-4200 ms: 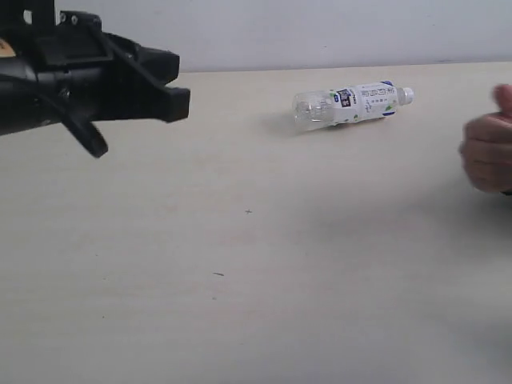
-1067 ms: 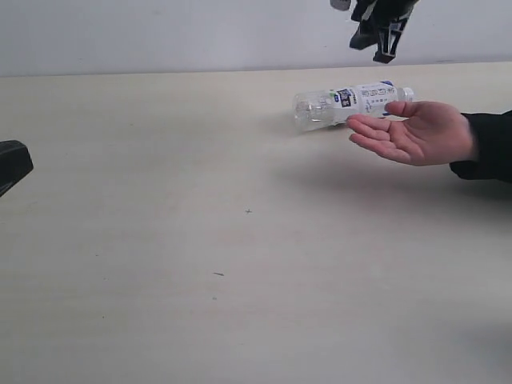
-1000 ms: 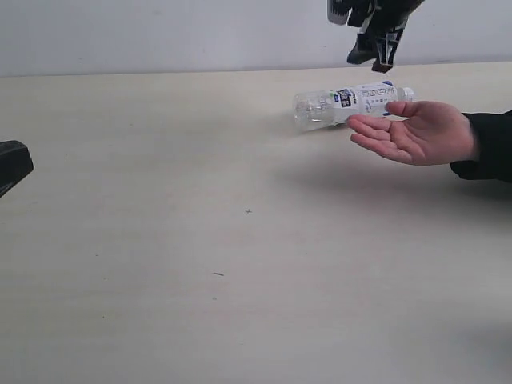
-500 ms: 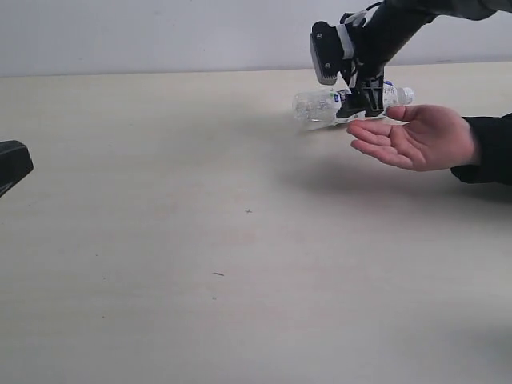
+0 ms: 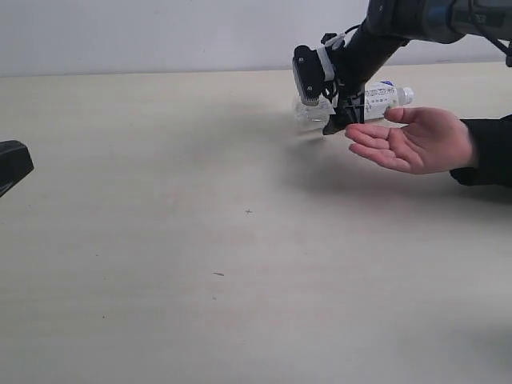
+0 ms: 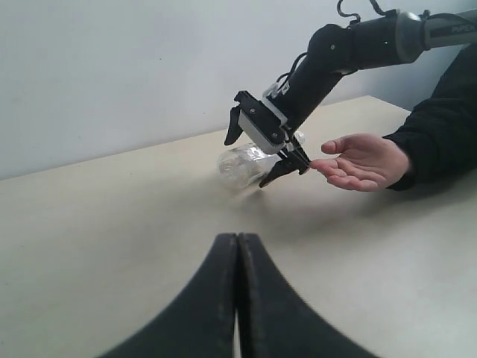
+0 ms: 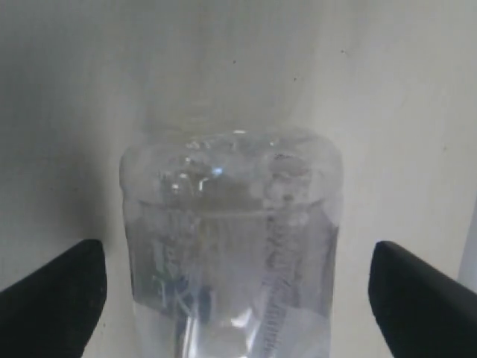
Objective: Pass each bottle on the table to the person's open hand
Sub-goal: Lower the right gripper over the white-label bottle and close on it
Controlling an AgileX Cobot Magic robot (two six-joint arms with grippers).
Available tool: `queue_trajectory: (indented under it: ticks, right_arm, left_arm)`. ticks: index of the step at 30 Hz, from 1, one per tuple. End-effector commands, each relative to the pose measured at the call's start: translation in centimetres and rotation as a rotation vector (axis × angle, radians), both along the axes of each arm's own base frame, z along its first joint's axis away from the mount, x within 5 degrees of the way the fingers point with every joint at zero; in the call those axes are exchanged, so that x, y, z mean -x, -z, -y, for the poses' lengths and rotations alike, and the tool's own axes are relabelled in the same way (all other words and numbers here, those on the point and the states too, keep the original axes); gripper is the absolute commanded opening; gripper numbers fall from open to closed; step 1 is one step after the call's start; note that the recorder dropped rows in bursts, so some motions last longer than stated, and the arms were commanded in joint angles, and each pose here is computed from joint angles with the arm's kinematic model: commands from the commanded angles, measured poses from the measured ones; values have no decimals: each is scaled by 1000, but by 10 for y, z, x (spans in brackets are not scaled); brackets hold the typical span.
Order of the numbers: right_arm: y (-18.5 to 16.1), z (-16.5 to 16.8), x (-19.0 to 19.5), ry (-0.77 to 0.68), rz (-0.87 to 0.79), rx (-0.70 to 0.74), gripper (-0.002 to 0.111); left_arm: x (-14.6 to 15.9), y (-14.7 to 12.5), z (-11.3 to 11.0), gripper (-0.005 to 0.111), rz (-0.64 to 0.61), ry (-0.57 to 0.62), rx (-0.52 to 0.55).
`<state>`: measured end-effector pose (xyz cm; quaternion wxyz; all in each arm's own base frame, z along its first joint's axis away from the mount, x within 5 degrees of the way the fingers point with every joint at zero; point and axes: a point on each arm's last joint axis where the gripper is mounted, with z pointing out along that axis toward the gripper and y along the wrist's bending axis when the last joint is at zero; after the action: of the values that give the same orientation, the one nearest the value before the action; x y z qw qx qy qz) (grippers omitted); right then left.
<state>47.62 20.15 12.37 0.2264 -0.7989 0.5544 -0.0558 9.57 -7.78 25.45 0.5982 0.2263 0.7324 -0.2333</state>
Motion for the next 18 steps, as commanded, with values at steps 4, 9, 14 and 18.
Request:
queue_trajectory:
  ticks: [4,9,14,18]
  right_arm:
    - [8,-2,-6,5,53,-7,86]
    - [8,-2,-7,6,55,-8,72]
    - [8,-2,-7,6,55,-8,23]
    - [6,-4,-6,5,58,-11,0]
  left_arm:
    - [0,0,-1,0,4,-5,5]
    - [0,0,-1,0,4,-5,5]
    - [0,0,-1,0,4,-5,5]
    - [0,0,-1,0,4,-5,5]
